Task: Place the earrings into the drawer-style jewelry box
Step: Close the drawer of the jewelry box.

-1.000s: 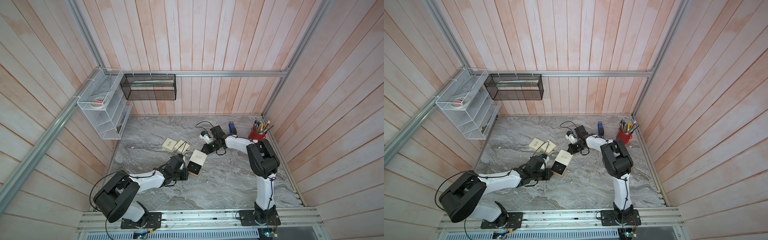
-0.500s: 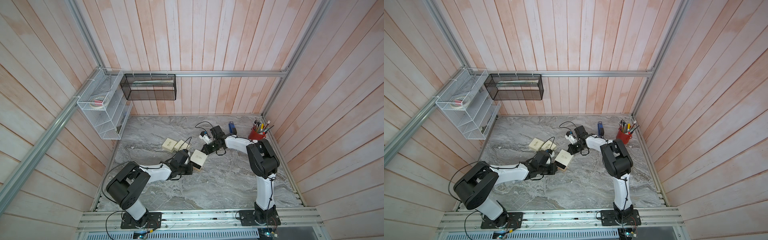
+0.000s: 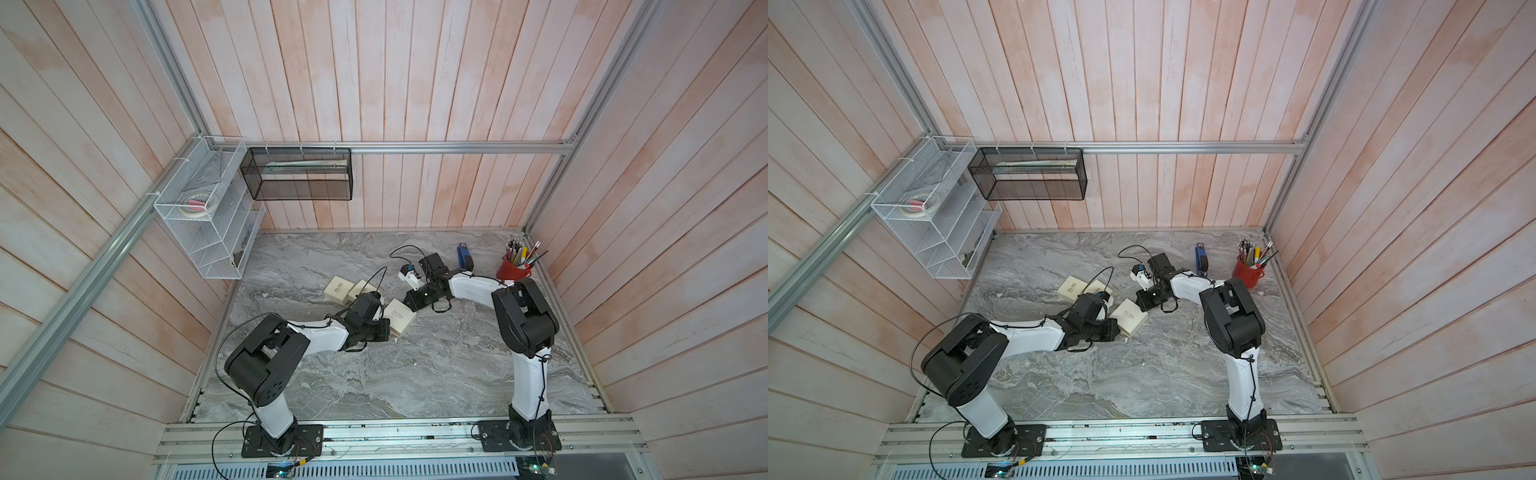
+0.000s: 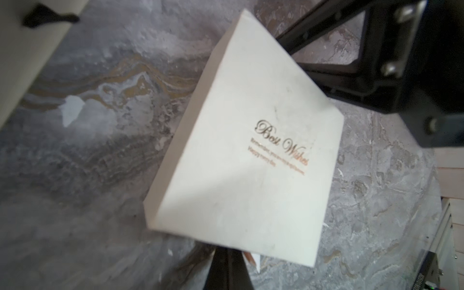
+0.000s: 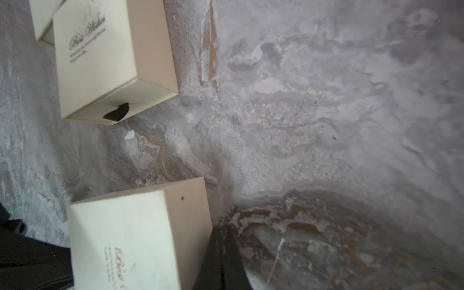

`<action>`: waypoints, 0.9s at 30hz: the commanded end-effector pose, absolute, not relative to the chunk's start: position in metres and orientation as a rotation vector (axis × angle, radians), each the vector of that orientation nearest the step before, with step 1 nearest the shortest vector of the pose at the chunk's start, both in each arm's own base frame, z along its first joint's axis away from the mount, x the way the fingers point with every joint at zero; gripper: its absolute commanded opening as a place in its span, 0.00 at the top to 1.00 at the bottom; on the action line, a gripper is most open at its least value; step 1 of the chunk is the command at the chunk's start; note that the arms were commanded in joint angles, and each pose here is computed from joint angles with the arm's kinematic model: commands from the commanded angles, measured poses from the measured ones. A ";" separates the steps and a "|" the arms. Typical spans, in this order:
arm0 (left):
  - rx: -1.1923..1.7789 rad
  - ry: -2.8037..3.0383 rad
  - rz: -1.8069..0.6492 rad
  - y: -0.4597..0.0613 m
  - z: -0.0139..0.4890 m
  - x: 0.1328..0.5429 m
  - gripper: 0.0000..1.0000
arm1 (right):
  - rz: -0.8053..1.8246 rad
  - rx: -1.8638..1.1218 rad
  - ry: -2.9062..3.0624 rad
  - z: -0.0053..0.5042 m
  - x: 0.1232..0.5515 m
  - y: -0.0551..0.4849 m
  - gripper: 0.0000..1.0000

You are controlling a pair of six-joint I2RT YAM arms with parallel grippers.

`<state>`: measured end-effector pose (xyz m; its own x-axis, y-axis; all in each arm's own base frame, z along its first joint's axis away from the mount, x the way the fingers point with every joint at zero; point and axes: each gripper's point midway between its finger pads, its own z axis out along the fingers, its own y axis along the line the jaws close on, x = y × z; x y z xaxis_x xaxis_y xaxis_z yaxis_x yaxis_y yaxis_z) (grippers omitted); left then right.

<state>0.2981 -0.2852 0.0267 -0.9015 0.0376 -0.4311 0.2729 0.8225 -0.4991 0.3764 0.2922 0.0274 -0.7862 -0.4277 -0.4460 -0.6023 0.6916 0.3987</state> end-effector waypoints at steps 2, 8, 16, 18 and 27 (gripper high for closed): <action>0.296 2.509 -0.884 -0.310 0.047 0.318 1.00 | 0.742 -0.739 2.597 0.033 0.380 0.279 0.95; 0.330 2.506 -0.882 -0.321 0.047 0.330 1.00 | 0.709 -0.690 2.595 0.034 0.392 0.268 0.94; 0.306 2.473 -0.773 -0.295 0.065 0.327 0.66 | 0.465 -0.488 2.542 0.059 0.425 0.235 0.78; 0.256 2.425 -0.709 -0.277 0.086 0.329 0.57 | 0.423 -0.409 2.457 0.087 0.432 0.222 0.72; 0.003 2.102 -0.448 -0.187 0.200 0.349 0.03 | 0.338 -0.149 2.008 0.196 0.417 0.159 0.39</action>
